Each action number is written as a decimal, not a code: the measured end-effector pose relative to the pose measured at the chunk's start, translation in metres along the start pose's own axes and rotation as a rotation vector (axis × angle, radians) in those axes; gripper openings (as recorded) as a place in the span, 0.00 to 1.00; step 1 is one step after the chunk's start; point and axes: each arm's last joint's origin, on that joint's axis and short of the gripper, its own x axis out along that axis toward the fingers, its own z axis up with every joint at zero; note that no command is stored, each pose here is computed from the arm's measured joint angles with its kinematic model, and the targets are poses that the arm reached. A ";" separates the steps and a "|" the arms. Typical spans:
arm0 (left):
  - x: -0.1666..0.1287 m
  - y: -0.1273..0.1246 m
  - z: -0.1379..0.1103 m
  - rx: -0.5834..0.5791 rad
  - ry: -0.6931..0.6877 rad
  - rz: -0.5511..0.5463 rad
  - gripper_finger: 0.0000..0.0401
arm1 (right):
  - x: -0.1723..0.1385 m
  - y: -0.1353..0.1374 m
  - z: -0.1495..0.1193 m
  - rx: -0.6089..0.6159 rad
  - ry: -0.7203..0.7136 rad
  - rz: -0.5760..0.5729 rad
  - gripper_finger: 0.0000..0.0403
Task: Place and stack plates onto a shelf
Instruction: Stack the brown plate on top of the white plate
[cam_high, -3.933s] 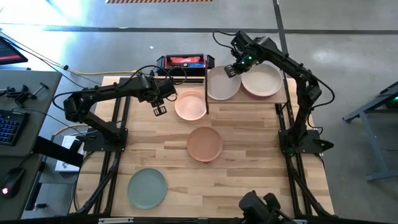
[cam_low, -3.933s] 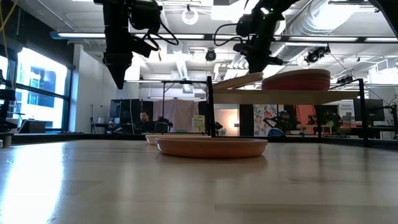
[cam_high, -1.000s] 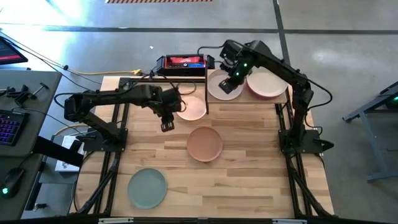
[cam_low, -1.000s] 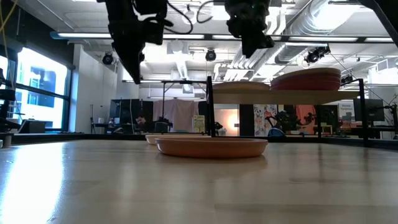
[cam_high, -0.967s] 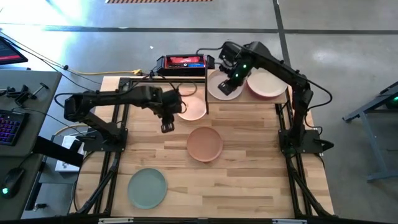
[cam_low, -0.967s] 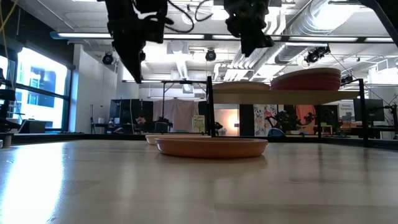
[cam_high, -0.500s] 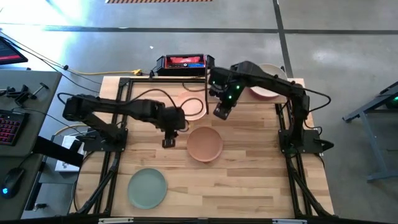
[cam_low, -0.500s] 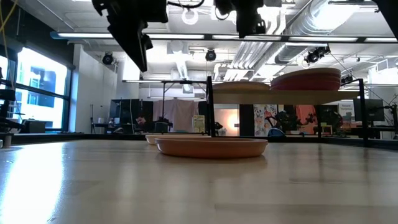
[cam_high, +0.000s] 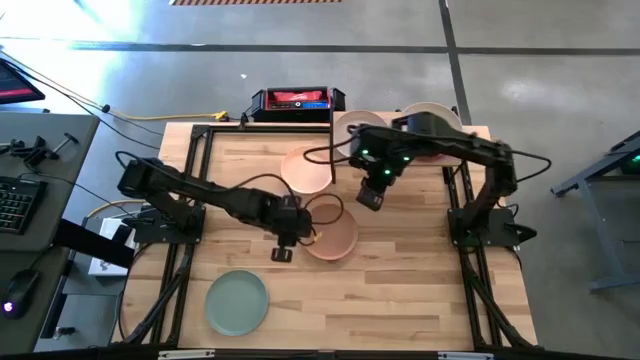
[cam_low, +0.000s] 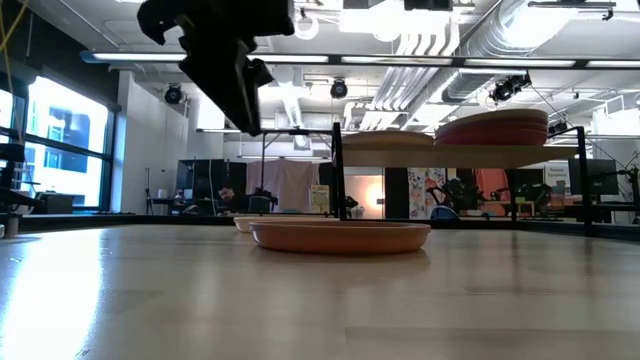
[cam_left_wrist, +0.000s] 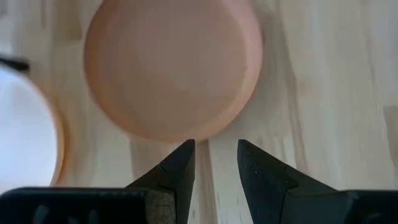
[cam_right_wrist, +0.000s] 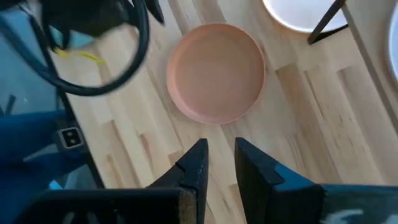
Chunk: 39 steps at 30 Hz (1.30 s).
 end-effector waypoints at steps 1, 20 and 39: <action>0.004 -0.003 0.002 0.023 -0.010 -0.003 0.28 | -0.006 0.001 -0.004 0.002 -0.016 0.004 0.14; 0.077 -0.024 0.005 0.212 0.071 -0.013 0.28 | -0.060 0.006 -0.043 0.021 -0.206 -0.055 0.14; 0.106 -0.027 -0.002 0.249 0.146 0.030 0.27 | -0.059 0.006 -0.043 -0.004 -0.205 -0.060 0.14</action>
